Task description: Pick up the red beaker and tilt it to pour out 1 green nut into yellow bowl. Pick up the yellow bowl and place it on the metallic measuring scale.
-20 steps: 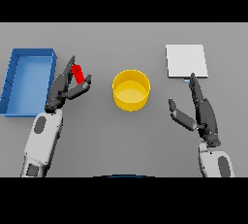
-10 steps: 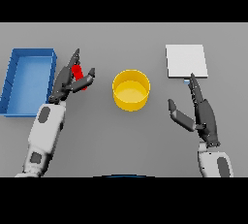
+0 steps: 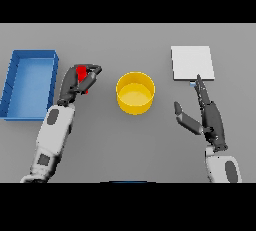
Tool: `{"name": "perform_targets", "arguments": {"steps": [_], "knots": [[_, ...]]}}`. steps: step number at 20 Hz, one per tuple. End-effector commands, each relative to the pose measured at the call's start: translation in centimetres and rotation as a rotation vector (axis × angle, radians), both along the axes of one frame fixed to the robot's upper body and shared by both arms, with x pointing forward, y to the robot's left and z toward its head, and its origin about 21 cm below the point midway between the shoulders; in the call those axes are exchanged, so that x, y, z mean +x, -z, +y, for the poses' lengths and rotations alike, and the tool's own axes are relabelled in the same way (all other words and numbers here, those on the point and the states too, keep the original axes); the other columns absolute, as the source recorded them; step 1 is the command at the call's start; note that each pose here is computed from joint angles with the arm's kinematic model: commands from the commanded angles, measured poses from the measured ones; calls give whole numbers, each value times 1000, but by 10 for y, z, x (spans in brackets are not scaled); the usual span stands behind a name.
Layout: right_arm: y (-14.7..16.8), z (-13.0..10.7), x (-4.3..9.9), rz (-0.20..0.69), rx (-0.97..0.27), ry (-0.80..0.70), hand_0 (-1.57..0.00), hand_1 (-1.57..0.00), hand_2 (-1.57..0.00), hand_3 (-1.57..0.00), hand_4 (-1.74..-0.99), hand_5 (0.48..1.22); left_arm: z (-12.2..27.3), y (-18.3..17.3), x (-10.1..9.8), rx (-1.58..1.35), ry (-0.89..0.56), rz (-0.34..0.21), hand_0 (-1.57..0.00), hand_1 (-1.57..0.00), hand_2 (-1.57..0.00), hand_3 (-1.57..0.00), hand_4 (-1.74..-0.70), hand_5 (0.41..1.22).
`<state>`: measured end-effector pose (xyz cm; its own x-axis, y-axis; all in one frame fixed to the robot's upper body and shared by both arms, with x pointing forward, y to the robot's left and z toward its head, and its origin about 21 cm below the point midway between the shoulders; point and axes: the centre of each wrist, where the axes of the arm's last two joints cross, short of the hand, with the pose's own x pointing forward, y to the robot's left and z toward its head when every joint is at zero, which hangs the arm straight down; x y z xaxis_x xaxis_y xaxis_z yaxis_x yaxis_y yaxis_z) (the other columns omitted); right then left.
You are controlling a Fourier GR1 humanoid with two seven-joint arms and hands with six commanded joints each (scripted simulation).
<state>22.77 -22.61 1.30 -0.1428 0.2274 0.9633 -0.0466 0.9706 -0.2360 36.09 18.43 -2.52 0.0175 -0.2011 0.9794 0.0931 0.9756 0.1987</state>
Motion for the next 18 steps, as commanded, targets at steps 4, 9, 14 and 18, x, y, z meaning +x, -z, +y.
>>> {"name": "perform_targets", "arguments": {"steps": [4, 9, 14, 18], "knots": [[0, 2, 5, -11, -5, -8, 1, 1, 1, 1, -1288, 679, -3, -6, 3, -32, -24, -40, -1452, -1454, -1456, -1455, -1621, 1117], [4, 5, 1, -17, -20, -13, 1, 1, 1, 1, -1258, 669, -5, -26, 7, -9, -25, -143, -1532, -1533, -1533, -1533, -1702, 1098], [2, 9, 0, -35, -54, -6, 1, 1, 1, 1, -1247, 685, -10, -72, 15, 207, 71, -188, -1558, -1558, -1559, -1559, -1728, 1113], [-1, 6, -2, -37, -63, 1, 1, 1, 1, 1, -1243, 696, -18, -81, 12, 414, 190, -192, -1563, -1563, -1563, -1563, -1733, 1117]]}}
